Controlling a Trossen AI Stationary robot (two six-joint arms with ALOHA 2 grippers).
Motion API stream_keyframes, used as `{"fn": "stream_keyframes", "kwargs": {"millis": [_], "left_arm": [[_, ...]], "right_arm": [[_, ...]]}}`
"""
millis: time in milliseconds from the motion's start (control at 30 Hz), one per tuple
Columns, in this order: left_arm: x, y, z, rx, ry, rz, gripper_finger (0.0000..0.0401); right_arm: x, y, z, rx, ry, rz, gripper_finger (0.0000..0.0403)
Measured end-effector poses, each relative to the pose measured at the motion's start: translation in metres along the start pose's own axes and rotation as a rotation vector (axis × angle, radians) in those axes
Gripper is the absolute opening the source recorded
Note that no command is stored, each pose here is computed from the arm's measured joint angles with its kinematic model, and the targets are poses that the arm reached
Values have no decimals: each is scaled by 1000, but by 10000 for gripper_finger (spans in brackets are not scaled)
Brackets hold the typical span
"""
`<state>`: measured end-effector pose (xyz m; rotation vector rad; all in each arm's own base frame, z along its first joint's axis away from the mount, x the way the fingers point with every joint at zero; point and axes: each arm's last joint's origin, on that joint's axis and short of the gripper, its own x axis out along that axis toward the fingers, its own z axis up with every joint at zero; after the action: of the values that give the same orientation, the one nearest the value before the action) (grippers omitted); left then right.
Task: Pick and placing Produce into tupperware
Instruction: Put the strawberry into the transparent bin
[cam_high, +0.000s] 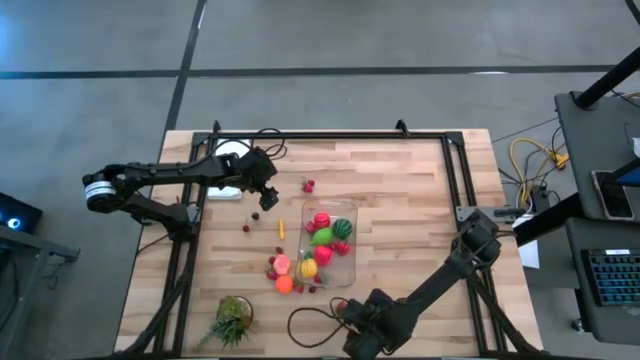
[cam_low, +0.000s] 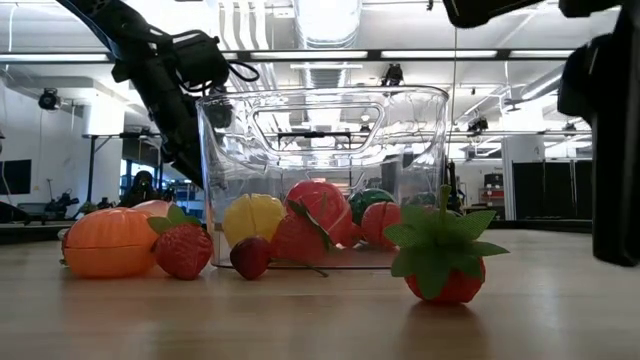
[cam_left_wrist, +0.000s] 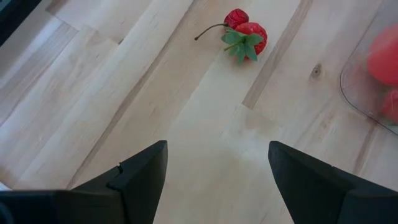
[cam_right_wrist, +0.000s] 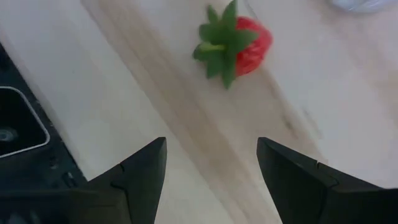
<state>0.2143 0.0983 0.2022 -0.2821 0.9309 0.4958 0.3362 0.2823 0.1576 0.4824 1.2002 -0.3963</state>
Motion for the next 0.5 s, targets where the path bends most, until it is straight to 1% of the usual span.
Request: {"fn": "stream_keyframes", "kwargs": {"millis": [100,200,300,500], "left_arm": [[0,0,0,0,-1,0,265],[0,0,0,1,-1,0,265],[0,0,0,1,0,0,265],[0,0,0,1,-1,0,265]], "right_arm": [[-1,-4,2,-36,-30,-50,242],[-1,-4,7,-62,-85,-59,242],[2,-7,13,-51,-101,-75,242],[6,-15,37,-6,-110,-88,242]]}}
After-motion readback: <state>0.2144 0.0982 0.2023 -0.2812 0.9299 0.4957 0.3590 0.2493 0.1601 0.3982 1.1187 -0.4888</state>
